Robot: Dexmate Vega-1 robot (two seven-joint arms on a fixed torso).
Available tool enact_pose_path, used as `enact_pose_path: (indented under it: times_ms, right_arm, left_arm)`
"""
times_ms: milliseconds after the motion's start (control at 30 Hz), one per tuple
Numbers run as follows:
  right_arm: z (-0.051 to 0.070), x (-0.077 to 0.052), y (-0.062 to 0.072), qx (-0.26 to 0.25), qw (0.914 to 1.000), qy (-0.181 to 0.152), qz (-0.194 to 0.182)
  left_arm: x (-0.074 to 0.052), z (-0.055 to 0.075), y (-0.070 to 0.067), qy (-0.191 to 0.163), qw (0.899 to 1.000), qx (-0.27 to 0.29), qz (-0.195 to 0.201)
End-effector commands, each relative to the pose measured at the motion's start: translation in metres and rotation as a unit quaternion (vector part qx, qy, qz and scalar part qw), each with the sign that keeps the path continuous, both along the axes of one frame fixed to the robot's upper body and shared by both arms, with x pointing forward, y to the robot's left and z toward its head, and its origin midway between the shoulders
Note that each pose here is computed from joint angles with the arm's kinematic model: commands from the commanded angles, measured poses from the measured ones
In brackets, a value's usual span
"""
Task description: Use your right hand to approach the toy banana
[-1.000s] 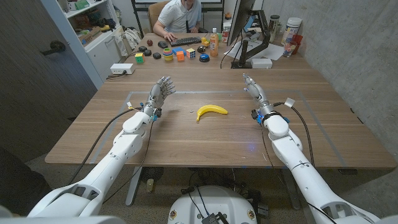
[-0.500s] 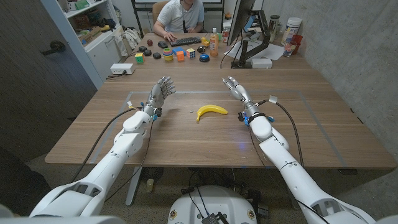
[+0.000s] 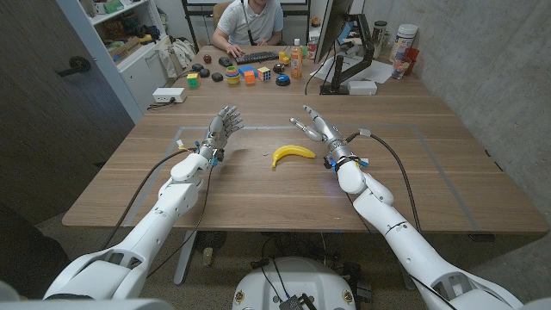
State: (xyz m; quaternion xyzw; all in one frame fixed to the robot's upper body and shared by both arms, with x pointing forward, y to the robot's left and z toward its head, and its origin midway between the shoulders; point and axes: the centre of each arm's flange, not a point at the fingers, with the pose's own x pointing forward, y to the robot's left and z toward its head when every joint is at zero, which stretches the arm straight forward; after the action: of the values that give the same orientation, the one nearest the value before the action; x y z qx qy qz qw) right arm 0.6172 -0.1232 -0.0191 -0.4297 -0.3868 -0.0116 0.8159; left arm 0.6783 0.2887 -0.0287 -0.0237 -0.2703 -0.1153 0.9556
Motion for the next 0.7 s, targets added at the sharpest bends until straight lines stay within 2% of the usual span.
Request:
enact_pose_path:
  times_ms: [33,200,367,400,500,700]
  right_arm:
    - [0.002,-0.007,0.014,-0.091,0.9934,-0.046,-0.053]
    - [0.002,-0.012,0.024,-0.145,0.9842,-0.065,-0.078]
    - [0.000,-0.012,0.034,-0.187,0.9754,-0.075,-0.090]
    - [-0.001,-0.011,0.038,-0.205,0.9708,-0.079,-0.096]
    - [-0.002,-0.010,0.042,-0.222,0.9666,-0.077,-0.102]
    - [-0.001,-0.005,0.053,-0.265,0.9573,-0.053,-0.102]
  left_arm:
    - [0.001,0.001,0.001,-0.001,1.000,0.001,0.002]
    - [0.002,0.001,0.001,0.000,1.000,0.001,0.001]
    - [0.003,0.000,0.000,0.002,1.000,0.001,0.001]
    - [0.003,0.001,-0.001,0.002,1.000,0.001,0.000]
    - [0.003,0.000,-0.001,0.002,1.000,0.001,0.000]
    - [0.004,-0.001,-0.001,0.004,1.000,-0.001,0.000]
